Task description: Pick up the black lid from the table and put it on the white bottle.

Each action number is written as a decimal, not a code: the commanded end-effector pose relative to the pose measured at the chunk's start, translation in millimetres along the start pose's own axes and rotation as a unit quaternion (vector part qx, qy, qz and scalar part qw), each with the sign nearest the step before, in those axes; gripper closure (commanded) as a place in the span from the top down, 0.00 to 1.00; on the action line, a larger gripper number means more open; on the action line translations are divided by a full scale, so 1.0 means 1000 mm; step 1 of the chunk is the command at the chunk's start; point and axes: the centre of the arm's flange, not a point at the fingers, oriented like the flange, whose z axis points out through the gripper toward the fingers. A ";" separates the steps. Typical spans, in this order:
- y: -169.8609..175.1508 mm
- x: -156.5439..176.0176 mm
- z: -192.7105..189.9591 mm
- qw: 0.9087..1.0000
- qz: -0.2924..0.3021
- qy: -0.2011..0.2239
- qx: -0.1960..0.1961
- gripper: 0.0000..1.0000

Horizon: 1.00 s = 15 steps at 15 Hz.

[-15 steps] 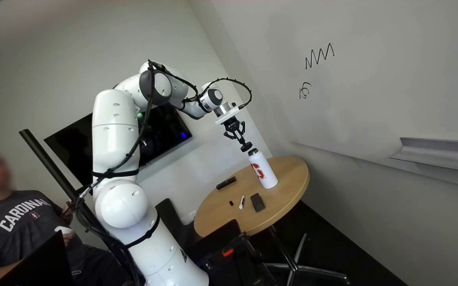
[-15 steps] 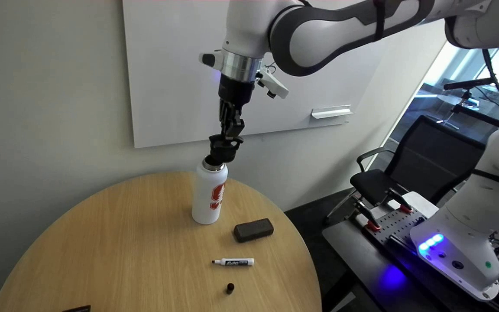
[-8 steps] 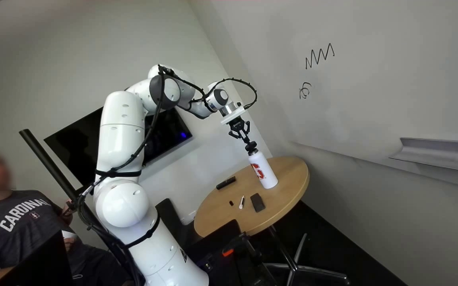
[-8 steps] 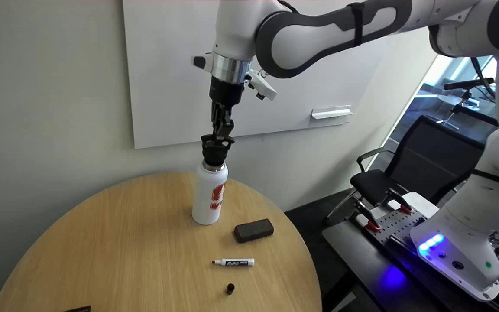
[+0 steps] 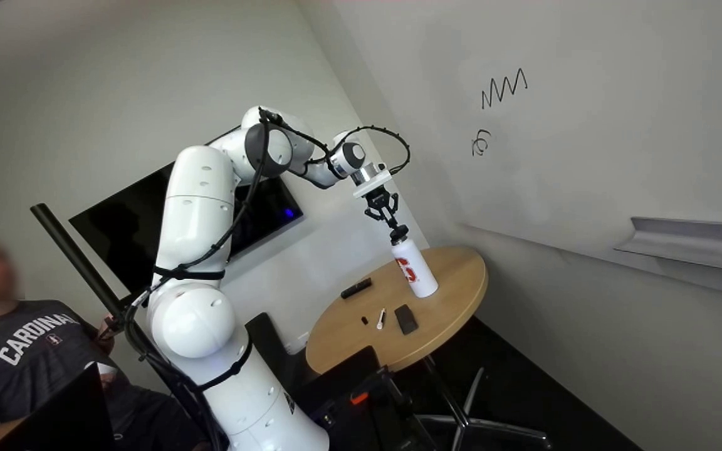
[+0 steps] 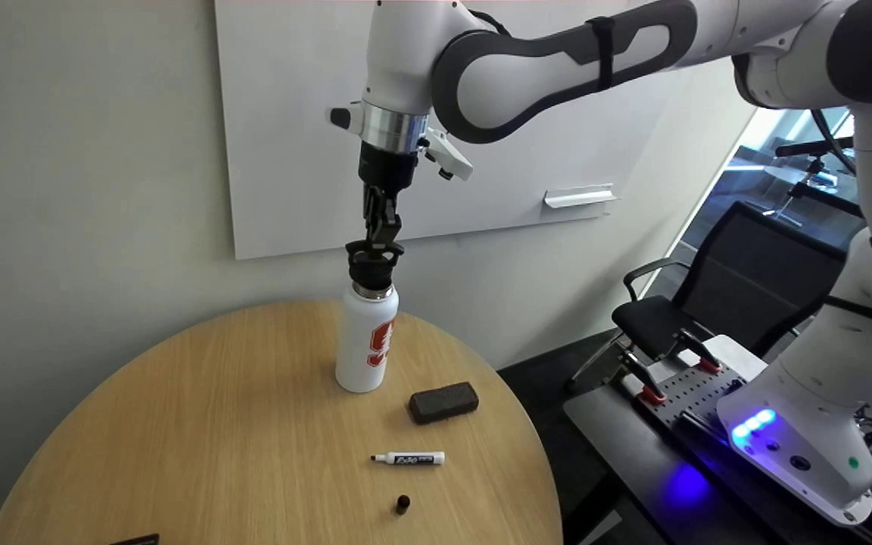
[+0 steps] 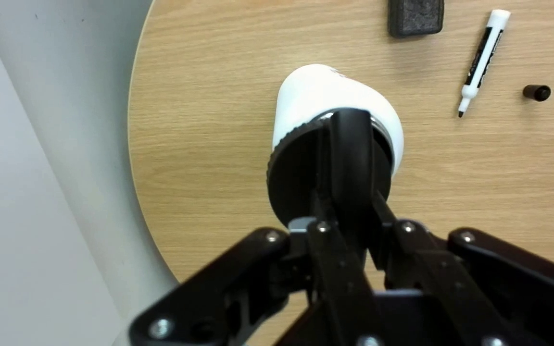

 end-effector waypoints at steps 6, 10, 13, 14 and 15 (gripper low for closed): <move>-0.011 0.003 -0.017 1.000 -0.009 -0.030 0.004 0.05; -0.011 0.001 -0.015 0.999 -0.007 -0.037 0.001 0.05; -0.011 0.001 -0.014 0.999 -0.007 -0.037 0.002 0.05; -0.011 0.001 -0.014 0.999 -0.008 -0.035 0.001 0.45; -0.011 0.002 -0.014 0.999 -0.008 -0.034 0.001 0.46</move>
